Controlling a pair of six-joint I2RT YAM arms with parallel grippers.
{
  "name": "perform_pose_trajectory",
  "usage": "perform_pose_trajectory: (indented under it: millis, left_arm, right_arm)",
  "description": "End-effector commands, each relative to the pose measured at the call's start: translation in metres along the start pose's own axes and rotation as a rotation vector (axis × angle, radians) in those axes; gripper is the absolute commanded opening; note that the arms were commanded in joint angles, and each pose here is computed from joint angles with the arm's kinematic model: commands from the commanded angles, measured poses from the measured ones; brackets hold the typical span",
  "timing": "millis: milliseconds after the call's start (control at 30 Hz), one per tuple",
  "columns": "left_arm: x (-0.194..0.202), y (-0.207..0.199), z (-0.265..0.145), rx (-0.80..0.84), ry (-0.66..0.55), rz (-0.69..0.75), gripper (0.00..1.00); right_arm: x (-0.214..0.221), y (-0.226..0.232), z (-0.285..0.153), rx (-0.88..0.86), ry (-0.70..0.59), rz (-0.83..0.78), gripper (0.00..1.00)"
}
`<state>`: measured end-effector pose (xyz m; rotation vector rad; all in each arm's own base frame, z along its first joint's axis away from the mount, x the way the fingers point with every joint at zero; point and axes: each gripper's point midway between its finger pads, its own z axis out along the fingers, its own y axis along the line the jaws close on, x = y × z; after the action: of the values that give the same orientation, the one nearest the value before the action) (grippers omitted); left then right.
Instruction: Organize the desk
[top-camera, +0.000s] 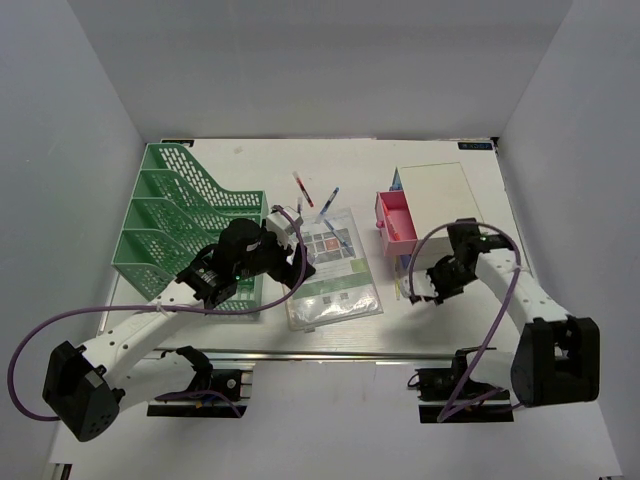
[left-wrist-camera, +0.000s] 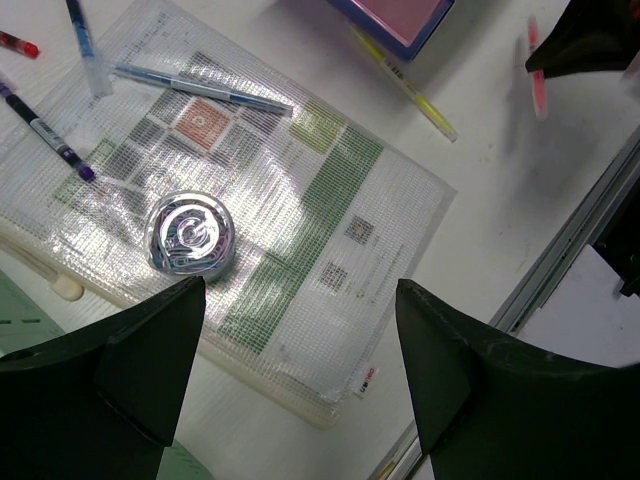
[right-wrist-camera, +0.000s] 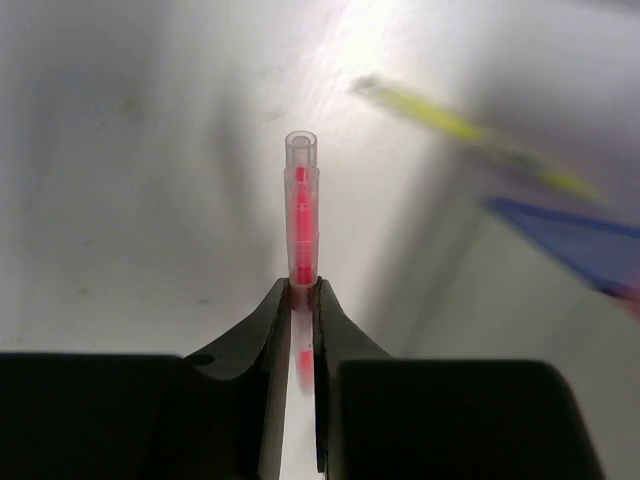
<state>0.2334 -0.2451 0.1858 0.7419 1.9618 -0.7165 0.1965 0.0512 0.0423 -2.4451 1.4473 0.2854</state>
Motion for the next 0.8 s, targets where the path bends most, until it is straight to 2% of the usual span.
perform_pose_trajectory:
  millis: [0,33,100,133,167,200,267,300,367,533,667,767]
  left_arm:
    - [-0.012,-0.006,-0.005,0.023,-0.036,0.025,0.86]
    - [-0.013,-0.007,-0.005,0.03,-0.037,0.027,0.86]
    - [-0.011,-0.009,-0.004,0.039,-0.035,0.03,0.86]
    - [-0.011,-0.008,-0.004,0.037,-0.036,0.032,0.86]
    - [-0.012,-0.008,-0.004,0.037,-0.038,0.032,0.86]
    - [-0.011,-0.008,-0.004,0.034,-0.038,0.034,0.86]
    - [-0.012,-0.007,-0.005,0.032,-0.043,0.039,0.86]
    - [-0.011,-0.007,-0.005,0.03,-0.042,0.041,0.86]
    - [-0.012,-0.006,-0.005,0.027,-0.046,0.043,0.86]
    - [-0.008,-0.005,-0.002,0.023,-0.036,0.044,0.87]
    - [-0.007,-0.004,0.0,0.026,-0.03,0.045,0.87]
    - [-0.006,-0.005,0.0,0.03,-0.028,0.045,0.87]
  right_arm:
    - [-0.068,-0.039,-0.045,0.203,-0.296,0.109,0.0]
    - [-0.077,-0.056,-0.069,0.274,-0.322,0.123,0.0]
    - [-0.1,-0.066,-0.092,0.308,-0.443,0.269,0.0]
    - [-0.109,-0.078,-0.112,0.349,-0.471,0.277,0.0]
    - [-0.119,-0.082,-0.121,0.359,-0.523,0.306,0.0]
    - [-0.124,-0.085,-0.128,0.349,-0.565,0.421,0.0]
    - [-0.13,-0.103,-0.147,0.402,-0.613,0.471,0.0]
    - [-0.131,-0.108,-0.15,0.391,-0.644,0.624,0.0]
    - [-0.129,-0.13,-0.165,0.459,-0.677,0.663,0.0]
    - [-0.128,-0.166,-0.181,0.495,-0.808,0.942,0.0]
    - [-0.119,-0.2,-0.206,0.637,-0.886,1.042,0.0]
    - [-0.109,-0.218,-0.213,0.671,-0.903,1.106,0.0]
